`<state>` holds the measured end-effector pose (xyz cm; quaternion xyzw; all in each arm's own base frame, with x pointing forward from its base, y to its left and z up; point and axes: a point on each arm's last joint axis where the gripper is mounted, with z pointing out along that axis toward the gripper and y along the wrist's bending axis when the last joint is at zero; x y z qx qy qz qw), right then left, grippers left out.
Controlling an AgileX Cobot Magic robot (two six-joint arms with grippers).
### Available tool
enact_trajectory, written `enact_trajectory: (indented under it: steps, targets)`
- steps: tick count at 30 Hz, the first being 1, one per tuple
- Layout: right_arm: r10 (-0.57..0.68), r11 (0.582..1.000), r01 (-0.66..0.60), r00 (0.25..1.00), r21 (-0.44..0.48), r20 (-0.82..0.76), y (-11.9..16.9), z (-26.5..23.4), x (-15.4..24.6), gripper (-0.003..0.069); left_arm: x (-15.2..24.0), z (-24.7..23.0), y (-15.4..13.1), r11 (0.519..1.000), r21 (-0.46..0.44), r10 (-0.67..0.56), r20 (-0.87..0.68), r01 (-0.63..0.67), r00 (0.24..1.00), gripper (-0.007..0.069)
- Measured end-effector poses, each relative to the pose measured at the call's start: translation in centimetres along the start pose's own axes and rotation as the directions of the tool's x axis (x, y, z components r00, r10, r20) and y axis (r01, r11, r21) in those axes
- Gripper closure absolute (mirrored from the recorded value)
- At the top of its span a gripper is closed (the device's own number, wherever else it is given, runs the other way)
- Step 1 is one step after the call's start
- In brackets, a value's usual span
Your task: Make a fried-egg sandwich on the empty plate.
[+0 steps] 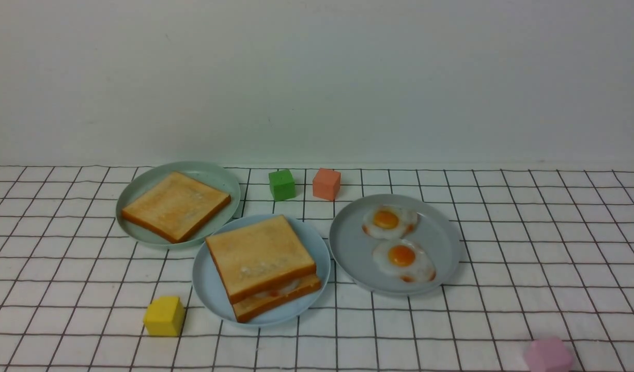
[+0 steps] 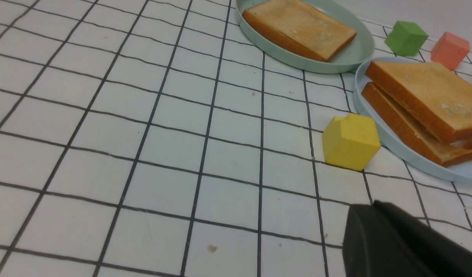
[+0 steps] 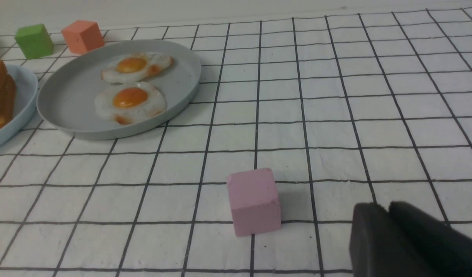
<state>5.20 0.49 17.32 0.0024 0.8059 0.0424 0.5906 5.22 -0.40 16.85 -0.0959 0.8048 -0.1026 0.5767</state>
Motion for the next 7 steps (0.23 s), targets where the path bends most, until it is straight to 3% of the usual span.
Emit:
enact_trajectory:
  steps: [7]
  targets:
    - [0.000,1.000,0.000,1.000,0.000,0.000,0.00,0.00,0.00,0.0572,0.00,0.00,0.00,1.000,0.000,0.000,0.000,0.000,1.000,0.0607]
